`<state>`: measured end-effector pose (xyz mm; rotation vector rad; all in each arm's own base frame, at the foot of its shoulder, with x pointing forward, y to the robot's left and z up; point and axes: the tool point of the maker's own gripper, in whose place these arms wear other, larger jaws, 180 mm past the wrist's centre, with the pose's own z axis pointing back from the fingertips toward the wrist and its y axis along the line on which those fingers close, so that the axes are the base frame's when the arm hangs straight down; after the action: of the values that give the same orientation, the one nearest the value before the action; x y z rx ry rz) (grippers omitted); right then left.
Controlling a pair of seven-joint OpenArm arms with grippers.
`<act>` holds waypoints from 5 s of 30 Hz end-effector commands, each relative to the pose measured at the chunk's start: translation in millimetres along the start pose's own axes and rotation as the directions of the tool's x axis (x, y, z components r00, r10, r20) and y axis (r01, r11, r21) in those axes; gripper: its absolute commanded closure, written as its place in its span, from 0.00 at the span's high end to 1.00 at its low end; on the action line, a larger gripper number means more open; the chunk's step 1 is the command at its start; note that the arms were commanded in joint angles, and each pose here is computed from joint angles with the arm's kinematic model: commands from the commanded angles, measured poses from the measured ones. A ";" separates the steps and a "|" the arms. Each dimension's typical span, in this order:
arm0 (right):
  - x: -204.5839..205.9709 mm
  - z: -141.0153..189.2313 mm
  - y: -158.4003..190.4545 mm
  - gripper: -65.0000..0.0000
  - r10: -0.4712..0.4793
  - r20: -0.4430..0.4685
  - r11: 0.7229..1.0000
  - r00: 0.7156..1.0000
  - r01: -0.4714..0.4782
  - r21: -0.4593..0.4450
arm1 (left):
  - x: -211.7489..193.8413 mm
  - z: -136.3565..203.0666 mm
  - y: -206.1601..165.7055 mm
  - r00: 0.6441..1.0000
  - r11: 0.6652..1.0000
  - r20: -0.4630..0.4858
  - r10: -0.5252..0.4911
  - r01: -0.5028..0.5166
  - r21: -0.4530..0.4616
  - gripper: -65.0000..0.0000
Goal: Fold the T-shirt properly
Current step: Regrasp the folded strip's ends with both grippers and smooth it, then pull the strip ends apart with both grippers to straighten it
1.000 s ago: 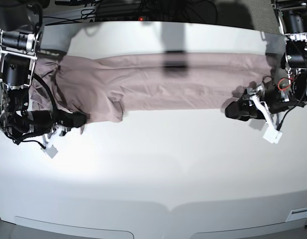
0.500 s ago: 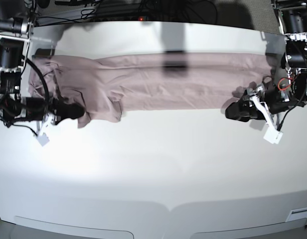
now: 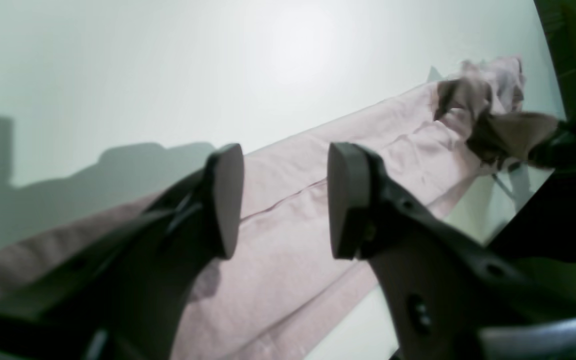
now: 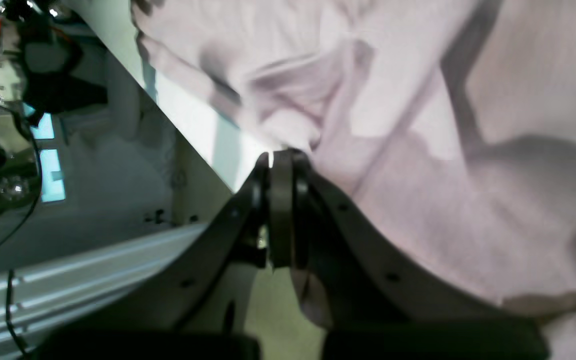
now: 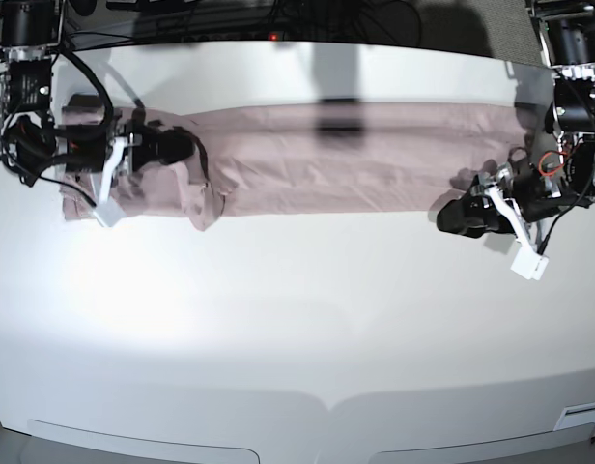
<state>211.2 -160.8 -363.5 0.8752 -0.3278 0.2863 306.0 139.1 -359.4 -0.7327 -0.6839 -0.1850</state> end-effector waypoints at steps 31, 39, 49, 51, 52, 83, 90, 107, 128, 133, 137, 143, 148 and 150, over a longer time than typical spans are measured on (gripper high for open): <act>24.6 87.7 -62.8 0.49 0.012 0.242 0.937 0.970 0.074 -0.342 | 22.9 6.2 -3.0 0.997 1.000 0.079 -0.026 0.027 -0.010 0.41; 74.8 100.4 -54.1 0.49 0.114 0.391 0.939 0.913 0.029 -0.343 | 28.5 7.0 -10.7 0.994 0.998 0.111 -0.005 0.011 -0.054 0.39; 62.6 79.0 -64.7 0.49 0.121 0.282 0.897 0.952 0.017 -0.441 | -32.1 9.4 -20.0 0.999 0.993 -0.001 0.043 -0.042 -0.110 0.24; 56.2 71.0 -73.7 0.49 0.111 0.266 0.875 0.957 0.033 -0.483 | -50.8 10.8 -14.8 0.998 0.995 -0.030 0.058 -0.060 -0.078 0.24; 54.8 66.9 -76.7 0.49 0.110 0.268 0.866 0.957 0.040 -0.498 | -59.8 11.4 -9.5 0.997 0.997 -0.046 0.056 -0.058 -0.046 0.24; 80.0 9.3 -122.8 0.49 0.129 0.201 0.807 0.971 0.015 -0.590 | -94.7 -5.9 120.8 0.969 0.934 -0.167 0.183 -0.119 0.336 0.24; 107.6 12.9 -103.8 0.49 0.159 0.258 0.842 0.953 0.005 -0.540 | -61.3 3.1 111.2 0.971 0.945 -0.036 0.238 -0.223 0.238 0.24; 127.1 32.7 -93.4 0.49 0.221 0.259 0.827 0.940 -0.039 -0.561 | 12.7 24.0 92.0 0.999 0.964 0.019 -0.032 0.026 0.266 0.70; 138.2 31.4 -72.9 0.49 0.227 0.280 0.864 0.933 -0.060 -0.500 | 46.7 97.2 157.7 0.985 0.847 -0.086 -0.152 0.174 0.502 0.70; 160.8 42.6 -36.6 0.49 0.332 0.311 0.859 0.890 -0.150 -0.490 | 12.0 93.0 183.2 0.997 0.872 -0.080 -0.010 0.048 0.487 0.70; 173.8 53.7 -7.5 0.49 0.429 0.304 0.825 0.851 -0.232 -0.515 | -9.8 85.0 189.8 0.987 0.888 -0.040 0.158 -0.124 0.442 0.70; 181.1 66.7 13.3 0.49 0.500 0.297 0.787 0.814 -0.283 -0.549 | -37.7 65.2 150.6 0.931 0.916 -0.119 0.344 -0.306 0.259 0.70; 181.1 73.3 11.7 0.49 0.498 0.304 0.782 0.812 -0.270 -0.561 | -36.1 58.3 122.0 0.906 0.917 -0.150 0.395 -0.380 0.117 0.70; 180.6 75.6 10.3 0.49 0.495 0.306 0.782 0.813 -0.264 -0.565 | -31.7 57.5 120.8 0.908 0.917 -0.130 0.397 -0.386 0.102 0.70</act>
<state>353.0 -193.0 -259.3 0.3337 -0.9163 0.3466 293.2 254.1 -424.5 -0.7783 -0.3725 0.1568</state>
